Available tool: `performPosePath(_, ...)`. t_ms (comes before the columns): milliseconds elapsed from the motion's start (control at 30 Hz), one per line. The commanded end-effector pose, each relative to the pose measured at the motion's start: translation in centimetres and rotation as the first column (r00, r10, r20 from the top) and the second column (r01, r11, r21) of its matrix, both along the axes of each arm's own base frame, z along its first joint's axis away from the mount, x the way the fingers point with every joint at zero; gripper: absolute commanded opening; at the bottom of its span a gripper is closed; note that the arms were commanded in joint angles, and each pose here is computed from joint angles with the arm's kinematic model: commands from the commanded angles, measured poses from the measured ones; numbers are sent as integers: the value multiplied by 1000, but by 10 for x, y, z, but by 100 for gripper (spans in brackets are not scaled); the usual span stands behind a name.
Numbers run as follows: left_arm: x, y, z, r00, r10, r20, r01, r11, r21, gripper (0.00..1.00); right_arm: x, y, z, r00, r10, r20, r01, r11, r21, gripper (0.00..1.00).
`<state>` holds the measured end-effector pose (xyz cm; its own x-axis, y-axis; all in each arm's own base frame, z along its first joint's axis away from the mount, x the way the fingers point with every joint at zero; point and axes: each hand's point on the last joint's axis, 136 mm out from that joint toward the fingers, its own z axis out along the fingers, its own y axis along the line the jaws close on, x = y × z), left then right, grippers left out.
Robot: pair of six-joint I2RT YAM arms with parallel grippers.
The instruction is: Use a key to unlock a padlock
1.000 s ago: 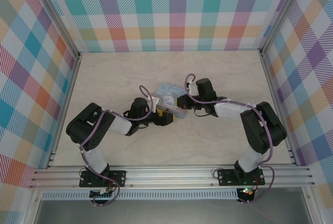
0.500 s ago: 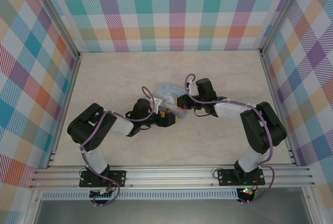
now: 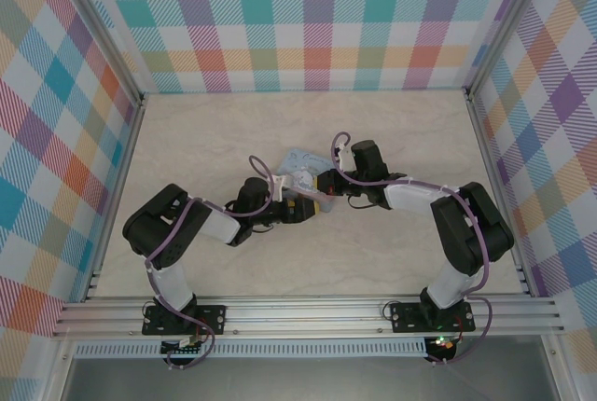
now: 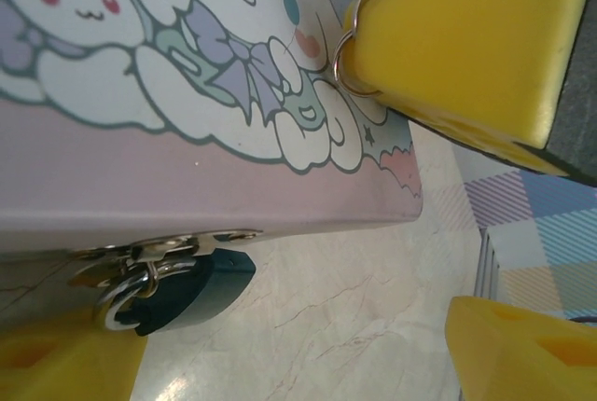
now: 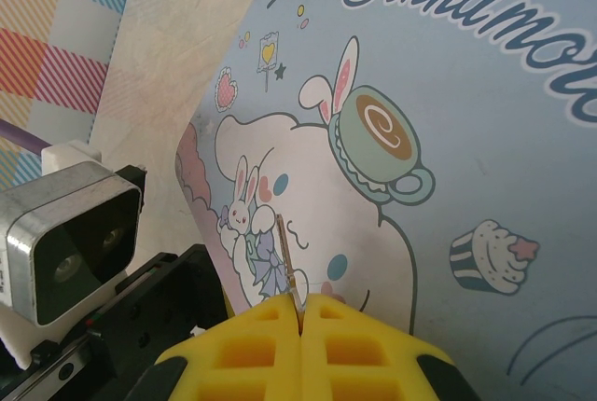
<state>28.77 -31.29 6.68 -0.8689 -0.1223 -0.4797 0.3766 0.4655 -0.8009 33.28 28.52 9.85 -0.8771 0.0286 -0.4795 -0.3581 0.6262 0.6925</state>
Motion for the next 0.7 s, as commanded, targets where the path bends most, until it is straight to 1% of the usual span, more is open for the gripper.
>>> performPosePath(0, -6, -6, 5, 1000, -7, -6, 7, 999, -43, 82, -13, -4, -24, 997, -8, -72, 5, 999, -46, 1)
performPosePath(167, -5, -7, 7, 1000, 9, -15, -10, 998, -70, 81, -13, -5, -26, 997, -11, -73, 7, 999, -50, 1)
performPosePath(367, -3, -2, 3, 998, 47, -28, -49, 997, -62, 80, -12, -5, -28, 997, -19, -81, 14, 998, -53, 1)
performPosePath(667, -1, -2, 2, 997, 64, -34, -67, 995, -68, 74, -12, -4, -27, 997, -15, -78, 11, 999, -49, 1)
